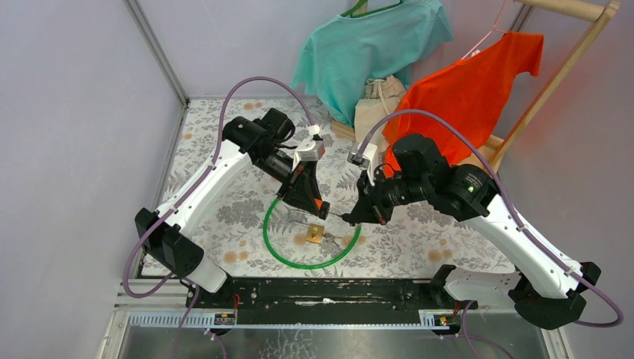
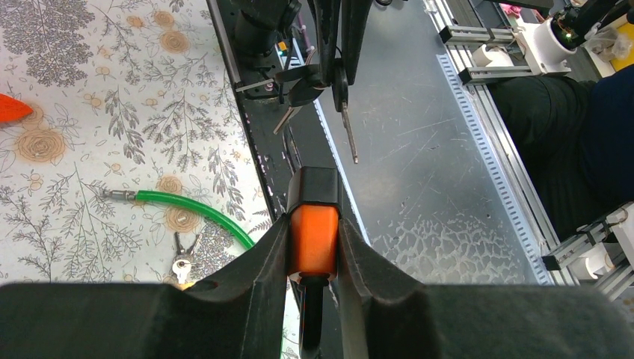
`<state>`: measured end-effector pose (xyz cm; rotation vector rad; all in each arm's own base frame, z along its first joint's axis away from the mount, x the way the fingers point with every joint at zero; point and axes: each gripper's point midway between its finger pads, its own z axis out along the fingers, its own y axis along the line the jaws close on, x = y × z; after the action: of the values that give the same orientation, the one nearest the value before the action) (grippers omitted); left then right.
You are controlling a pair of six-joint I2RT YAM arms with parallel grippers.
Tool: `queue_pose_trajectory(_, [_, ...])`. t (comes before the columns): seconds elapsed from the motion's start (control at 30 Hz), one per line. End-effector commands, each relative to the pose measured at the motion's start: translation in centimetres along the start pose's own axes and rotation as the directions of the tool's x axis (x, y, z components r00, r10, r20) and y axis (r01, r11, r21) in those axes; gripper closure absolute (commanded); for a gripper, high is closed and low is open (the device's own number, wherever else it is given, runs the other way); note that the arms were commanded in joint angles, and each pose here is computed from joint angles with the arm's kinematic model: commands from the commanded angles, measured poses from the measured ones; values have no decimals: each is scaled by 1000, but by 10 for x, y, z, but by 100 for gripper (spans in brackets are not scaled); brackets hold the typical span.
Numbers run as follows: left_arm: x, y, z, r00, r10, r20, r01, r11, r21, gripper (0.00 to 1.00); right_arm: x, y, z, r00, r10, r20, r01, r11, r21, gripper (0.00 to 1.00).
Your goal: Unlock with the key
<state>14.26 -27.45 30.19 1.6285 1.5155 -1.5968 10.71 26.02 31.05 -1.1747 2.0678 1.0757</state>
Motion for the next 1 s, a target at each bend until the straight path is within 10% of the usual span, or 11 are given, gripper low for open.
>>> queue_pose_trajectory(0.0, [-10,-11,-1,999,27,25,-27,999,19,100,-13,4,-11,998,-50,44,49,999,23,100])
queue_pose_trajectory(0.97, [-16,-17,-1,997,51,51,-53,998,32,100,1,-11,9,1000,-11,-1,11,999,47,100])
